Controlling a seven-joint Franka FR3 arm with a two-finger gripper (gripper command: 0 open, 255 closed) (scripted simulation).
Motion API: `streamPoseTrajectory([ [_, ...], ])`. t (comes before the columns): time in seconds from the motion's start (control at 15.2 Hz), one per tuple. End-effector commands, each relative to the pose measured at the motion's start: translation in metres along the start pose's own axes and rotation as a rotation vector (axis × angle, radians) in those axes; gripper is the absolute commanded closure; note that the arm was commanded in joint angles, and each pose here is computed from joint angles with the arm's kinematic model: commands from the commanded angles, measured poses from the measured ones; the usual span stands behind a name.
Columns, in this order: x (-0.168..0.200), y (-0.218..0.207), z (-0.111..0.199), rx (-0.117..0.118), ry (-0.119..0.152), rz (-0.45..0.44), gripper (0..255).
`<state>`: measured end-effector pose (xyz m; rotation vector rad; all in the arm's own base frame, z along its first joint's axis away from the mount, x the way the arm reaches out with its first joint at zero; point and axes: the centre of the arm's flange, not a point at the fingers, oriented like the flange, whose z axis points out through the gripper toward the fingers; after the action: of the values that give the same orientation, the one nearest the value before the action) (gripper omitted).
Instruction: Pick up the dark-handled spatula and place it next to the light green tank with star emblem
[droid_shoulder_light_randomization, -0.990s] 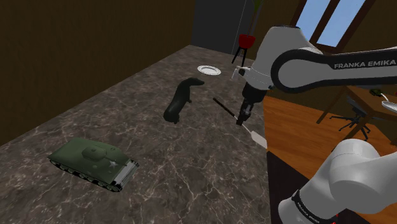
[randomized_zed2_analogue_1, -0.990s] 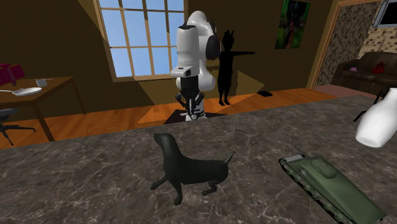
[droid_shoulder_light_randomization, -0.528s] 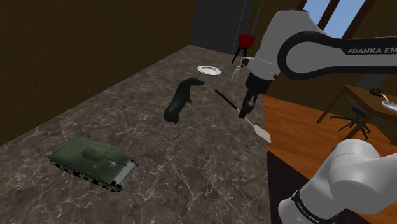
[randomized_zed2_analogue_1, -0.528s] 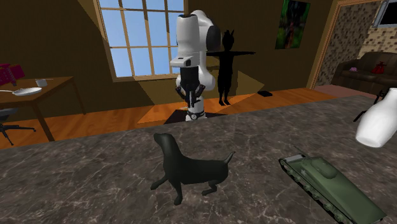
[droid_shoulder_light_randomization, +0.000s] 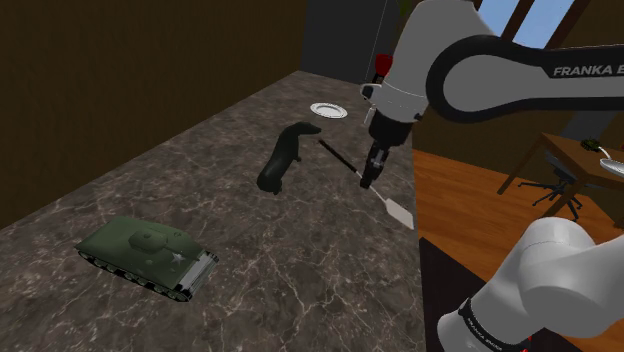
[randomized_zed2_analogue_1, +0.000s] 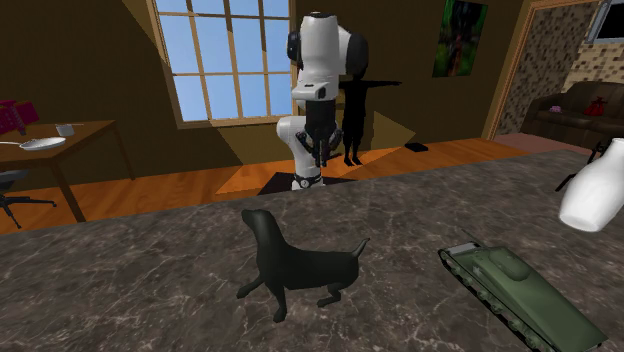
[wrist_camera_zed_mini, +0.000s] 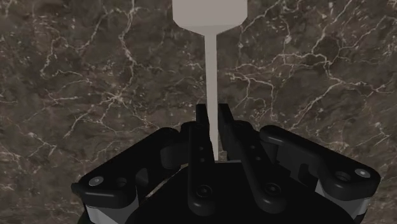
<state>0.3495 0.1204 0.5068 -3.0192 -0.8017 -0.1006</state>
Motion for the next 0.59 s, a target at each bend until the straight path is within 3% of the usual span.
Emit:
streamPoseTrajectory([
  [0.0,0.017,-0.024,0.002,0.001,0.000,0.001,255],
  [0.53,0.078,-0.110,0.006,0.001,0.000,0.001,255],
])
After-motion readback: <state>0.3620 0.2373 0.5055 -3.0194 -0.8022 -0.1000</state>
